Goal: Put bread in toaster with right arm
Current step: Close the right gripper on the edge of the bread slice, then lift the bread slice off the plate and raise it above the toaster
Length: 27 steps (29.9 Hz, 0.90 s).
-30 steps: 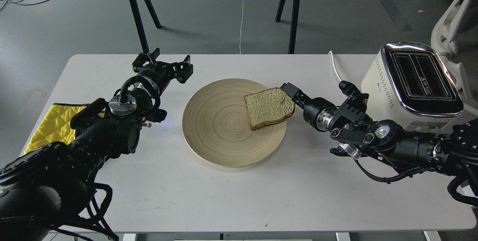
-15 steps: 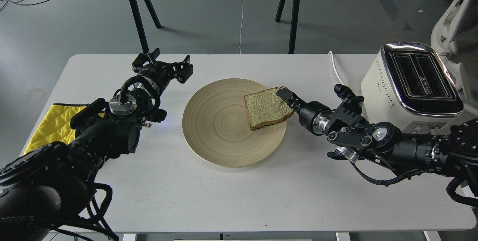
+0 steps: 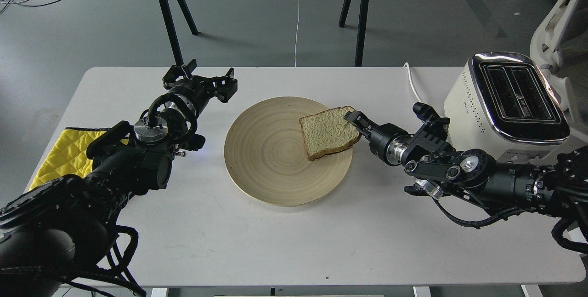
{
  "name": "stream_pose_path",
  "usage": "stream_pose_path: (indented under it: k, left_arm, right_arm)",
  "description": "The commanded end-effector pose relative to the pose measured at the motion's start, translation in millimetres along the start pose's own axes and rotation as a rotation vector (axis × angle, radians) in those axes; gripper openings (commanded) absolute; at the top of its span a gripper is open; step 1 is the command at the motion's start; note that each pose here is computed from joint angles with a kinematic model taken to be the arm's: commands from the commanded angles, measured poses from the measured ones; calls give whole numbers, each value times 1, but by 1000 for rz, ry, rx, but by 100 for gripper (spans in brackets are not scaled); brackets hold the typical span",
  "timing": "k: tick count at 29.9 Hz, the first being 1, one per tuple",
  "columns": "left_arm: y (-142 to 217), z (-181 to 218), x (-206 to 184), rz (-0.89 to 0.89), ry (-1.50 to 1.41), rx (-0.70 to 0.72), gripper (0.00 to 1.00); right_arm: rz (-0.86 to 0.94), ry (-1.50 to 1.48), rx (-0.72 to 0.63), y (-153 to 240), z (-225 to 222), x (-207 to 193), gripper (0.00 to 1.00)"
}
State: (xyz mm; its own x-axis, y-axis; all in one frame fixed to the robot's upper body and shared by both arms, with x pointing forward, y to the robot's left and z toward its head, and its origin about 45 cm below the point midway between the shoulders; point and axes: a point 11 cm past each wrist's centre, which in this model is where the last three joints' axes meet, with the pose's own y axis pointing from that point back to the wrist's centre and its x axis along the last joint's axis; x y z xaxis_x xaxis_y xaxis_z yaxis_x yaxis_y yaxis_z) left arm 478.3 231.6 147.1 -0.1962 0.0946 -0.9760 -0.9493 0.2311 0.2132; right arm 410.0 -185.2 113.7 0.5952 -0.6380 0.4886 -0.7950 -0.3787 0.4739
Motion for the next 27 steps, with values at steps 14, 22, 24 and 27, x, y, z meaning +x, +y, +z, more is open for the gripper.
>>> stream_pose_path:
  k: [14,22,24,27]
  left_arm:
    - [0,0,1,2,0,0,100]
    - [0,0,0,0,0,0,100]
    - [0,0,0,-1,0,1,100]
    - [0,0,0,0,0,-1,100]
  right_arm:
    - [54,-9,23,9,-18,35,12]
    - [231,-46,143,24,-84,129,9]
    - [292,-38,159,39,-95,163,9]
    - [379,-19,173,67,-104,210,9]
